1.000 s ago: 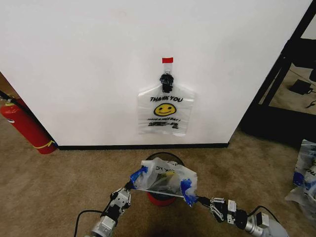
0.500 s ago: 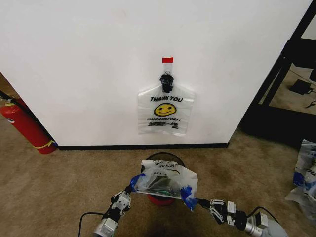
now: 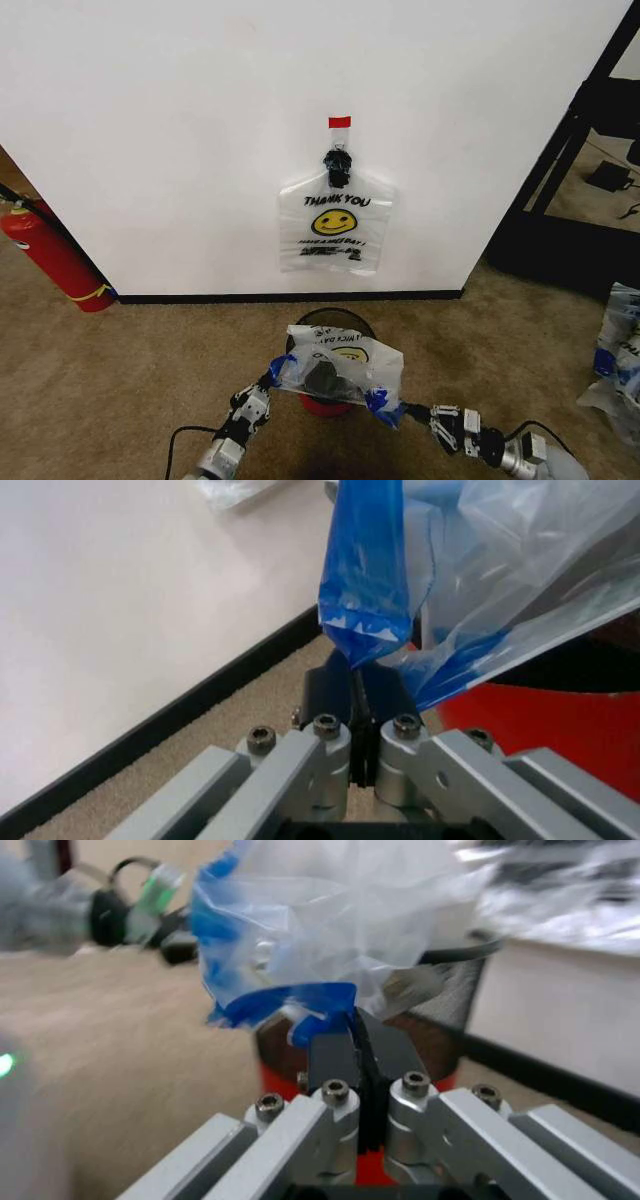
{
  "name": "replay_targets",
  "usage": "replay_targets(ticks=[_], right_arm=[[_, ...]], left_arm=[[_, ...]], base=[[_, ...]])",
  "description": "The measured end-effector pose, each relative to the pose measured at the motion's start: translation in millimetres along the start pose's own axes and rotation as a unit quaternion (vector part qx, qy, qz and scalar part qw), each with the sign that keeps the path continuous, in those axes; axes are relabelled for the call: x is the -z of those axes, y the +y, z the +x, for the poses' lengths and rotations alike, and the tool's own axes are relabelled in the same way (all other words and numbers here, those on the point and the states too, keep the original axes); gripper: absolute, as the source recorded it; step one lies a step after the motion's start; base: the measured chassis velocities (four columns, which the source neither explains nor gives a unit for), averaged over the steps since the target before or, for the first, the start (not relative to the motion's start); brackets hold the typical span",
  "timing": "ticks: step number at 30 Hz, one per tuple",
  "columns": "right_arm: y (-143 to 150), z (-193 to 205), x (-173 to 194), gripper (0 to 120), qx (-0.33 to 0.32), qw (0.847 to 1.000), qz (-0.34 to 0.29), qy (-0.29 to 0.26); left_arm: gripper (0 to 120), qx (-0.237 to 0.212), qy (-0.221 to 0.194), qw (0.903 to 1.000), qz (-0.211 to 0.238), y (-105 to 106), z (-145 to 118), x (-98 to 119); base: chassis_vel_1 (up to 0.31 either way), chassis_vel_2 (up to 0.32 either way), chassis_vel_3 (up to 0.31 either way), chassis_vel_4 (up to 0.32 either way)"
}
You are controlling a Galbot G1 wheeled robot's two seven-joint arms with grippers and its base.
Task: Pick up the garbage bag from the wall and place it over the trash bin.
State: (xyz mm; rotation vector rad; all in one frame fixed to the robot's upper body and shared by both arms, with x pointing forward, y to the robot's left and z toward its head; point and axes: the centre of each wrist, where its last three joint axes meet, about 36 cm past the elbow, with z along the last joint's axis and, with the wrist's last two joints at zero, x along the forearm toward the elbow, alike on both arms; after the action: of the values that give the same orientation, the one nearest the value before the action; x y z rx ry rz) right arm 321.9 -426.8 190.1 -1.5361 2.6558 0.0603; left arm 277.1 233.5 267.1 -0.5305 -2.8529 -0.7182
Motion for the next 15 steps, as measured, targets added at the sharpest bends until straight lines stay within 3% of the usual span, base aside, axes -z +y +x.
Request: replay_targets(ticks=[15], right_arm=[[29, 4, -5, 0, -0.086, 0.993, -0.070, -0.050]], left_arm=[[0, -0.010, 0.000, 0.9999, -0.011, 0, 5, -1]], base=[[0.000, 0.000, 0.000, 0.000]])
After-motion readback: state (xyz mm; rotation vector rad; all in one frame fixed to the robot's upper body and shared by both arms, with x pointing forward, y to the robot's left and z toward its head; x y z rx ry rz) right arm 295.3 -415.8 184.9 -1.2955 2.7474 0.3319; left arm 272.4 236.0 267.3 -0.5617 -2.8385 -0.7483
